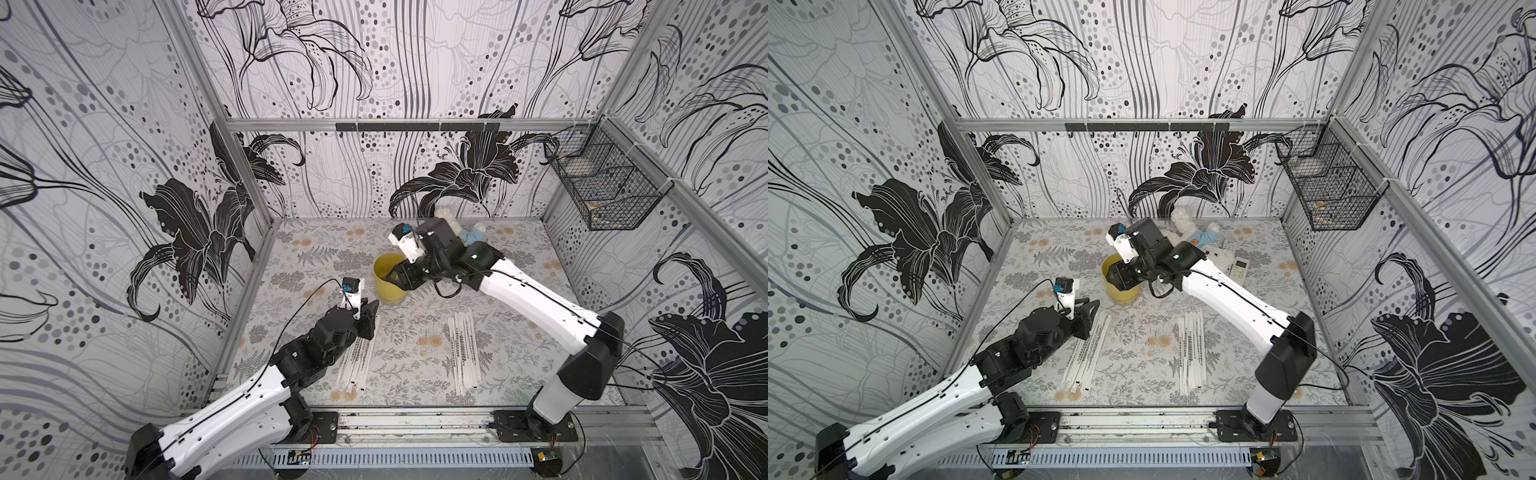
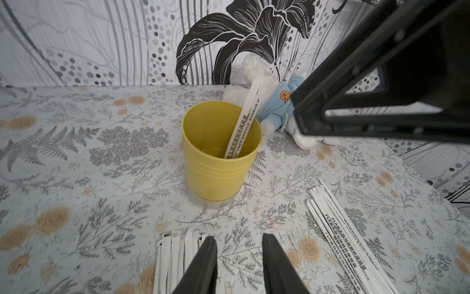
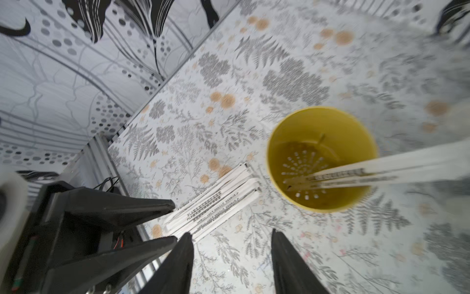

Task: Take the straws out of the storage container
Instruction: Pick up the straw from the container.

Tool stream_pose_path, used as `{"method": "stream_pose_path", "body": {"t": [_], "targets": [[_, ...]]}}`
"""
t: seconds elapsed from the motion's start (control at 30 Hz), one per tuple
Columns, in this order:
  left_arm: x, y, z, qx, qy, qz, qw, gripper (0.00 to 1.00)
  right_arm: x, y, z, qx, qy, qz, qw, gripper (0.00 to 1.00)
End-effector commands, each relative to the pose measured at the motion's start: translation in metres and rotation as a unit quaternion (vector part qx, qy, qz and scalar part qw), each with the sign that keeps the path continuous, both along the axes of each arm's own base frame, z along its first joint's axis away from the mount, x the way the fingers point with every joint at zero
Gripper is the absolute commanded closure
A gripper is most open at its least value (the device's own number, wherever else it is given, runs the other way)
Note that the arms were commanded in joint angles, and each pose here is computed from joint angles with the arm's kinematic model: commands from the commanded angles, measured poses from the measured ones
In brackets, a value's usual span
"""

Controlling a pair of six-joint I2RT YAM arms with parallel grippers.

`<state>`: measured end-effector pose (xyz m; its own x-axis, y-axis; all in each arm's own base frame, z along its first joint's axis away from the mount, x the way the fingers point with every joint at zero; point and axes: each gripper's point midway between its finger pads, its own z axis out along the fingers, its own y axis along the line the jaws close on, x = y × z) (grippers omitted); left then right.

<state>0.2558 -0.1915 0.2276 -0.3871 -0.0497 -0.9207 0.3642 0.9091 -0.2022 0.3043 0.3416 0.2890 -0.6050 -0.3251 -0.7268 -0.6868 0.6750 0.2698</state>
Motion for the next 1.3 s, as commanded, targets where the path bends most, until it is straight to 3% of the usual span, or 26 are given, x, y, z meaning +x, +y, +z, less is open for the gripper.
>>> {"method": "stream_pose_path", "body": {"t": [0.0,0.3,0.63,1.27], "targets": [[0.011,-0.029,0.06,-0.035,-0.106,-0.048,0.993,0.63,0.018,-0.04,0.001,-0.021,-0.047,-0.058,0.997,0.49],[0.051,-0.074,0.068,0.008,-0.16,-0.065,0.985,0.65,0.029,-0.1,0.008,-0.004,-0.108,-0.143,0.984,0.47],[0.121,-0.097,0.034,0.054,-0.081,-0.035,0.995,0.72,0.027,-0.111,0.0,0.002,-0.109,-0.147,0.983,0.47],[0.172,-0.099,-0.005,0.127,-0.032,0.015,0.991,0.75,0.021,-0.108,0.003,0.019,-0.107,-0.132,0.985,0.47]]}}
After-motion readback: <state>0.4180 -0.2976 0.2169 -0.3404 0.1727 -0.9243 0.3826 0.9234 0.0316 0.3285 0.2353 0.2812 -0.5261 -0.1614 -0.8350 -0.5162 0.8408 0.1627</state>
